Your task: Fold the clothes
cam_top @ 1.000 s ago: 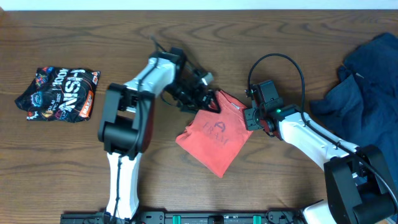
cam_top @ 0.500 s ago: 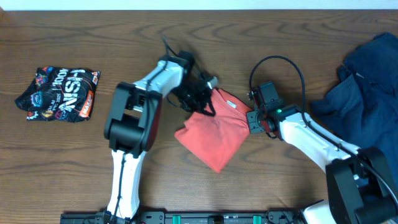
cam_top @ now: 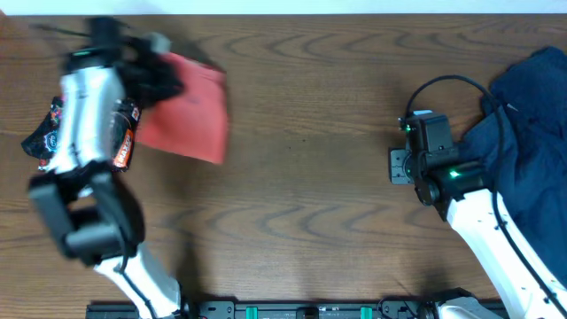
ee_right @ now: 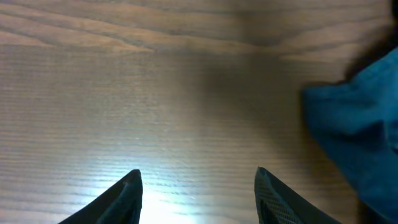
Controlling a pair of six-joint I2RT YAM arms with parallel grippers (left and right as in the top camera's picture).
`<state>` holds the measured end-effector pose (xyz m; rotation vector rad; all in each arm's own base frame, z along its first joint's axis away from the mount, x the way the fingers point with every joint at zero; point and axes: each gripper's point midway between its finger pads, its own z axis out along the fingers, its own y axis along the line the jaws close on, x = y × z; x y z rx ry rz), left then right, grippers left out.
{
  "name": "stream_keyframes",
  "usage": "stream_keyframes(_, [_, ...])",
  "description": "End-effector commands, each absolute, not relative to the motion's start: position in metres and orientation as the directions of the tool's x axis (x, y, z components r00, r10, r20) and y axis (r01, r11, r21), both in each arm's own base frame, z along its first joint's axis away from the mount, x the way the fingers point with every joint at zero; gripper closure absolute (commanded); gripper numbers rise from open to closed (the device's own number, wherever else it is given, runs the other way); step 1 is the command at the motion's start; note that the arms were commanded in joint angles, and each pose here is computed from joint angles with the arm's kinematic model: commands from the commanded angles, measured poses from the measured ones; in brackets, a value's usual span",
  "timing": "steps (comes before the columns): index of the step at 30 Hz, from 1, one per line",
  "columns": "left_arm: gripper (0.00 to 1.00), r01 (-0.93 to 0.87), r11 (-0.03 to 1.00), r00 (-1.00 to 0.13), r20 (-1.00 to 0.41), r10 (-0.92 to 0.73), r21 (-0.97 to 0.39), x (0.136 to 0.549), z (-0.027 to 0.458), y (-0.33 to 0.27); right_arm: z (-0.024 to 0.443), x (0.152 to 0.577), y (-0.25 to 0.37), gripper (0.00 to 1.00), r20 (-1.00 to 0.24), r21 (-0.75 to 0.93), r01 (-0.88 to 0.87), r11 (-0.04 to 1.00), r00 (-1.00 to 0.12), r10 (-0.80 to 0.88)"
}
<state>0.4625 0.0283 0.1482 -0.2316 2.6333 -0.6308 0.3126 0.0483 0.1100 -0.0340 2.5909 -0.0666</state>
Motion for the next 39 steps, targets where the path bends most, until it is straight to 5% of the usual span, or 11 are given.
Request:
stream_keyframes(1, [0.94,-0.189,0.874,-0.819,-0.419,-0.392,-0.447,0.462,0.173,0.088,0.119,0.314,0.043,0.44,-0.540,-0.054,0.012,0.998,-0.842,-0.019])
stream_keyframes(13, [0.93,-0.430,0.780,-0.645,-0.450,-0.617,-0.455,0.432,0.171,0.223,0.117,0.311,0.044,0.45,-0.525,-0.050,0.015,0.999,-0.851,-0.013])
stream_keyframes(14, [0.83,-0.440,0.774,-0.641,-0.445,-0.625,-0.455,0.430,0.168,0.228,0.117,0.311,0.044,0.44,-0.525,-0.047,0.013,0.999,-0.851,-0.013])
stream_keyframes(16, [0.07,-0.460,0.761,-0.636,-0.429,-0.642,-0.457,0.426,0.161,0.235,0.117,0.310,0.045,0.44,-0.524,-0.041,0.009,0.999,-0.852,-0.013])
stream_keyframes(17, [0.02,-0.467,0.757,-0.633,-0.424,-0.647,-0.457,0.424,0.158,0.238,0.117,0.310,0.045,0.44,-0.523,-0.040,0.009,0.999,-0.852,-0.013])
stream_keyframes(26, [0.02,-0.631,0.636,-0.523,-0.361,-0.772,-0.445,0.402,0.148,0.270,0.115,0.307,0.046,0.44,-0.509,-0.040,0.005,0.999,-0.860,-0.016])
stream_keyframes(39, [0.02,-0.481,0.681,-0.639,-0.311,-0.704,-0.552,0.434,0.153,0.199,0.115,0.309,0.061,0.38,-0.512,0.036,-0.037,0.999,-0.859,-0.013])
